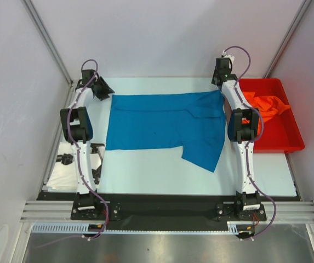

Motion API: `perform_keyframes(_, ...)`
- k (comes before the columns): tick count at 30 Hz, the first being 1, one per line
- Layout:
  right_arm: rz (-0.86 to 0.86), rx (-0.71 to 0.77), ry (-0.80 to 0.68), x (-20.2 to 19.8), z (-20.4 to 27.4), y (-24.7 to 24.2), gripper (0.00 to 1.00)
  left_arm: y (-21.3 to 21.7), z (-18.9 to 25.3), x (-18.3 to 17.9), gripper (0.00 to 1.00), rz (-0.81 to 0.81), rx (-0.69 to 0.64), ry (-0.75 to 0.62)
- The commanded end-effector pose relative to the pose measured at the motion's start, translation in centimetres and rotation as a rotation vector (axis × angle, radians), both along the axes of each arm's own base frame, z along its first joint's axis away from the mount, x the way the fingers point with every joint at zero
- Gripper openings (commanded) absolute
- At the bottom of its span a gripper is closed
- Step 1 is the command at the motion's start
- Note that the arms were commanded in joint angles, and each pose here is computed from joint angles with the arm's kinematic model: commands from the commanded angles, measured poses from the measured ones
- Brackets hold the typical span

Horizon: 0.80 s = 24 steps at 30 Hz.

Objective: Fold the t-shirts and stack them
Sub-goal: Fold the tshirt

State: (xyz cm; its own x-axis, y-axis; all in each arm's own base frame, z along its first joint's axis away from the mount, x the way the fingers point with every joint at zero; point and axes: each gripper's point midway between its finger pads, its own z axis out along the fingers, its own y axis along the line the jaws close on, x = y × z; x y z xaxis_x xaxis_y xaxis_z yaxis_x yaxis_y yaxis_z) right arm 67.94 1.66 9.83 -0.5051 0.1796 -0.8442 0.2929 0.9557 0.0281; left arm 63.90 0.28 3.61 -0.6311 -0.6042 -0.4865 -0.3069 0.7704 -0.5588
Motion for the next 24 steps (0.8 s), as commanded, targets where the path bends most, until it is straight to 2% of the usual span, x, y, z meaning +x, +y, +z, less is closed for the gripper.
perform_keyframes(1, 0.012, -0.065, -0.053, -0.3, 6.1, -0.8, 0.50, 3.6, 7.0, -0.7, 0.64, 0.065, 0.237, -0.042)
perform_keyframes(2, -0.004, -0.080, -0.052, -0.8, 6.8, -1.0, 0.56, 4.9, 7.9, -1.3, 0.69, 0.109, 0.300, -0.029)
perform_keyframes(4, 0.000, -0.057, -0.031, -2.7, 8.6, -0.8, 0.61, 5.9, 8.6, -2.8, 0.74, 0.111, 0.386, 0.008)
perform_keyframes(6, 0.000, -0.012, -0.017, -4.2, 9.2, 0.1, 0.63, 5.7, 10.7, -3.8, 0.74, 0.089, 0.411, -0.015)
perform_keyframes(7, 0.019, 0.015, 0.013, -5.7, 9.4, 0.8, 0.64, 5.2, 9.6, -4.8, 0.66, 0.064, 0.399, 0.017)
perform_keyframes(8, 0.027, 0.043, 0.024, -6.4, 9.4, 1.5, 0.63, 4.7, 10.7, -5.1, 0.60, 0.053, 0.379, -0.013)
perform_keyframes(10, 0.085, 0.109, 0.069, -8.3, 8.7, 3.9, 0.61, 2.3, 8.9, -6.6, 0.53, -0.027, 0.299, 0.011)
perform_keyframes(15, 0.185, 0.244, 0.158, -10.8, 6.5, 7.6, 0.60, -1.8, 6.6, -7.7, 0.55, -0.166, 0.218, 0.042)
perform_keyframes(19, 0.203, 0.280, 0.209, -12.2, 5.2, 8.5, 0.59, -2.7, 4.9, -7.6, 0.36, -0.200, 0.206, 0.091)
perform_keyframes(24, 0.215, 0.326, 0.267, -13.2, 3.2, 9.2, 0.57, -1.9, 2.9, -8.3, 0.31, -0.210, 0.249, 0.163)
